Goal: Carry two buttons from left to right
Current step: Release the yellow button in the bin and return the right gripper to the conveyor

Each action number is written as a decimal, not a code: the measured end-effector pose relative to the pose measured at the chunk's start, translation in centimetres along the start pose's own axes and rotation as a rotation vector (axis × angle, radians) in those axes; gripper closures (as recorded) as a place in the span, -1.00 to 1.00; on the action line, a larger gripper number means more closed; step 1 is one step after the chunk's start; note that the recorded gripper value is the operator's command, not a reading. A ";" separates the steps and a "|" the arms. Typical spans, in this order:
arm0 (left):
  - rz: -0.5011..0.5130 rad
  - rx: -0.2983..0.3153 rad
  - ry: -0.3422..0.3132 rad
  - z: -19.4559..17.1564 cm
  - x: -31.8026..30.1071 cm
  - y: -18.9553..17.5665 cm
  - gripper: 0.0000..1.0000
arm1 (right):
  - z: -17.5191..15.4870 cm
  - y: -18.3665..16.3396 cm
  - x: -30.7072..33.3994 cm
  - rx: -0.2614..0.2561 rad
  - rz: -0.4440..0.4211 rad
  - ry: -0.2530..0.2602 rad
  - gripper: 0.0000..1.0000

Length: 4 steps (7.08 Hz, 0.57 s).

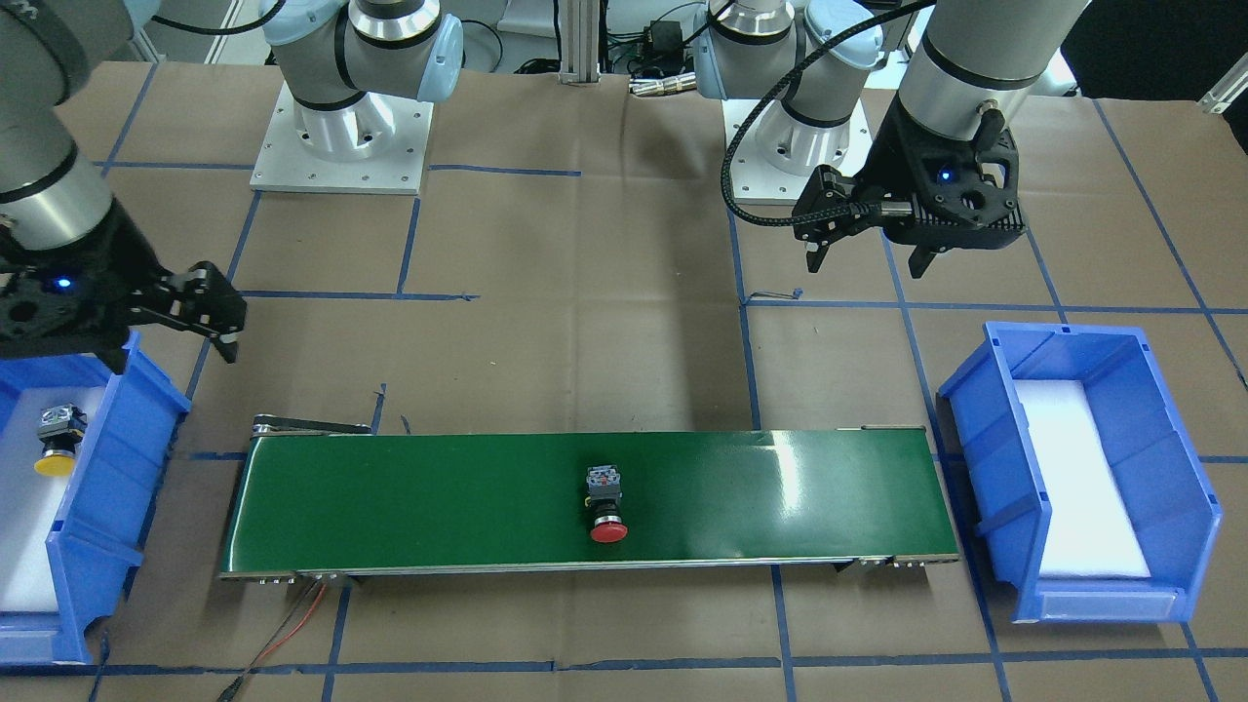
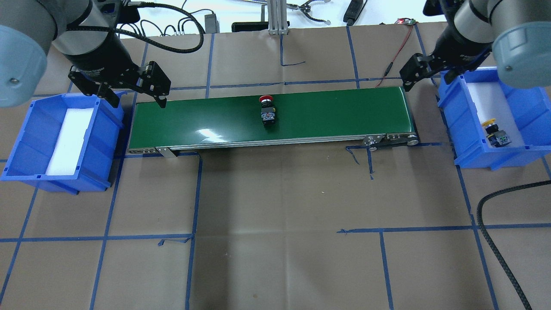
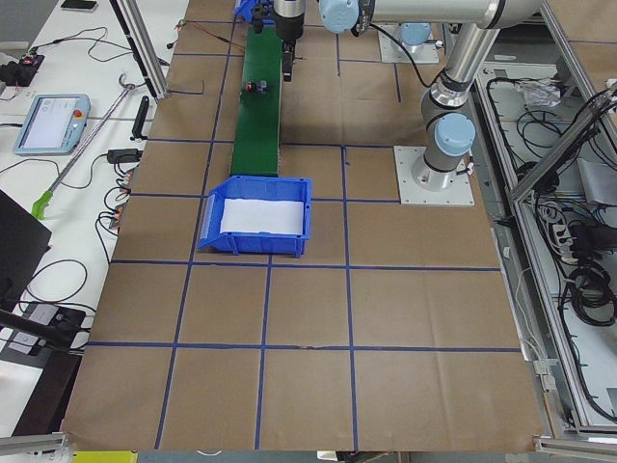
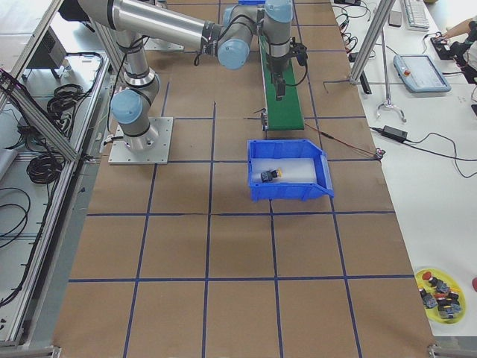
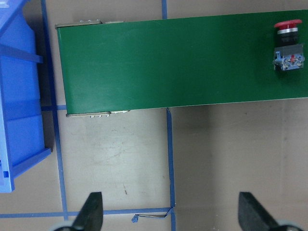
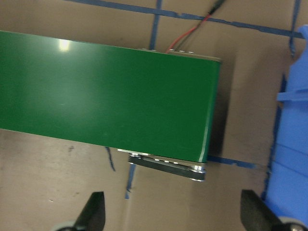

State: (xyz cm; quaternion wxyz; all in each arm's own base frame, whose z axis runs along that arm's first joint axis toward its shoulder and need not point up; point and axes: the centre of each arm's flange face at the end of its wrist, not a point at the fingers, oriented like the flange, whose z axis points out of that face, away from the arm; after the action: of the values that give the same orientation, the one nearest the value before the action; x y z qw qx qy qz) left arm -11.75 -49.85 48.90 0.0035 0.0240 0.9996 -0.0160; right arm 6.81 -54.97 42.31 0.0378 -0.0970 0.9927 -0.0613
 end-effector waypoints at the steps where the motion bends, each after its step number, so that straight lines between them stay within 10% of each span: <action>1: 0.000 0.001 0.000 0.0 0.0 0.0 -1.00 | 0.4 -0.2 -1.7 0.008 -0.009 -0.053 -0.99; 4: -0.001 0.002 0.000 -0.1 0.0 -0.1 -1.00 | 1.5 0.3 -6.0 -0.050 0.069 -0.101 -0.99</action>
State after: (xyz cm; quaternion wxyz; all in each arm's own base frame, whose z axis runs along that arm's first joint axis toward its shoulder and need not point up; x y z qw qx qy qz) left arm -11.75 -49.96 48.98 0.0035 0.0234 0.9996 -0.0169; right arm 12.74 -53.71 41.18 0.0876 -0.0668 0.9935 -0.0302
